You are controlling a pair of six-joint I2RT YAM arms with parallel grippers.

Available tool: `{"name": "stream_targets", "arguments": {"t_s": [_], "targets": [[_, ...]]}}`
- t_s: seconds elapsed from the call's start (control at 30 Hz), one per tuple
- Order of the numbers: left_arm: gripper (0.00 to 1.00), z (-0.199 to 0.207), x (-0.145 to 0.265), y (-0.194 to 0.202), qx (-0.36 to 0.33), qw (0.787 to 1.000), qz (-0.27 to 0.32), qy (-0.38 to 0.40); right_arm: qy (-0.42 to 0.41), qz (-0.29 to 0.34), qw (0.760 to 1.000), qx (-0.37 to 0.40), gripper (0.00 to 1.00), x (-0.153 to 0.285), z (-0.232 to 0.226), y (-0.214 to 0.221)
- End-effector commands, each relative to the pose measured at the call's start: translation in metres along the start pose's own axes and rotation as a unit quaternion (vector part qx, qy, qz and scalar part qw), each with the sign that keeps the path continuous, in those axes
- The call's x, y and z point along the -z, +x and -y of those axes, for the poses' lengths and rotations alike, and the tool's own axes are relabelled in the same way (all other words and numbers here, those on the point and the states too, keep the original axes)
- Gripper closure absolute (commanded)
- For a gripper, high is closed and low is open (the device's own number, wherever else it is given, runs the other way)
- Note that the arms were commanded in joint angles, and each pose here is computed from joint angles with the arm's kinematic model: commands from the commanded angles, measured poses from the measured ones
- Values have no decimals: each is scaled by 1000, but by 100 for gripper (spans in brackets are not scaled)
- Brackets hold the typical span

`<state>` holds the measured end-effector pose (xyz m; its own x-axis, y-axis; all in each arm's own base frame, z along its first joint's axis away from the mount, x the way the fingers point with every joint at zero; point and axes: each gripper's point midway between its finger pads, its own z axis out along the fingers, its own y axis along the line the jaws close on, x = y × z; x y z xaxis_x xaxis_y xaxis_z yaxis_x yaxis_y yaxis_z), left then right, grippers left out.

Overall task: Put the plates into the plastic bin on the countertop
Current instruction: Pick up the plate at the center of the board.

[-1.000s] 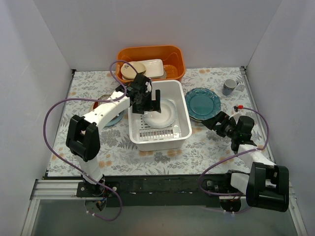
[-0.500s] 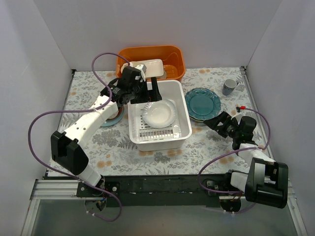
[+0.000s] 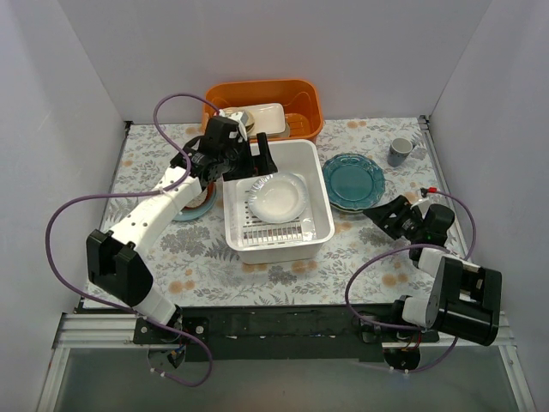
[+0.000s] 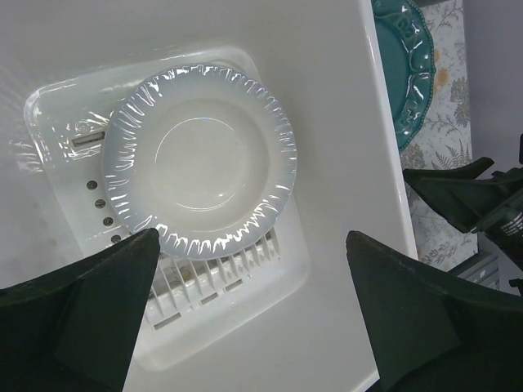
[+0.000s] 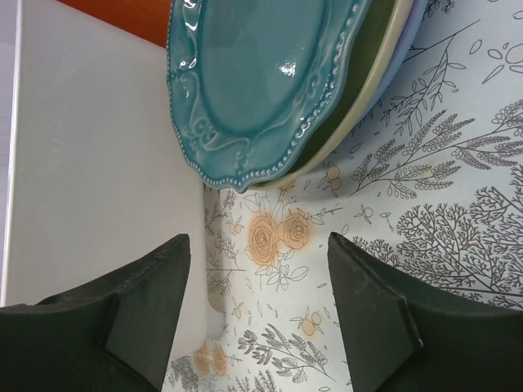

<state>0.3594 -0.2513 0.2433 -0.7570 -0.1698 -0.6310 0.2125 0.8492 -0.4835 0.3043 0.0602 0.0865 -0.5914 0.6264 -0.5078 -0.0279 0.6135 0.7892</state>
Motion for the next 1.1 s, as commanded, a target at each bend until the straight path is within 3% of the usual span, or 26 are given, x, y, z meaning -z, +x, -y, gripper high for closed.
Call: {"name": "stream_targets", "arguments": {"t_s": [0.0, 0.4, 1.07], "targets": [[2, 1, 12, -3, -11, 1000, 17, 5, -50, 5, 999, -12, 27, 0, -8, -5], [2, -10, 14, 6, -17, 1000, 10, -12, -103, 9, 993, -54, 59, -7, -16, -18], [2, -26, 10, 18, -16, 999, -1, -36, -101, 21, 991, -87, 61, -28, -4, -42]]}}
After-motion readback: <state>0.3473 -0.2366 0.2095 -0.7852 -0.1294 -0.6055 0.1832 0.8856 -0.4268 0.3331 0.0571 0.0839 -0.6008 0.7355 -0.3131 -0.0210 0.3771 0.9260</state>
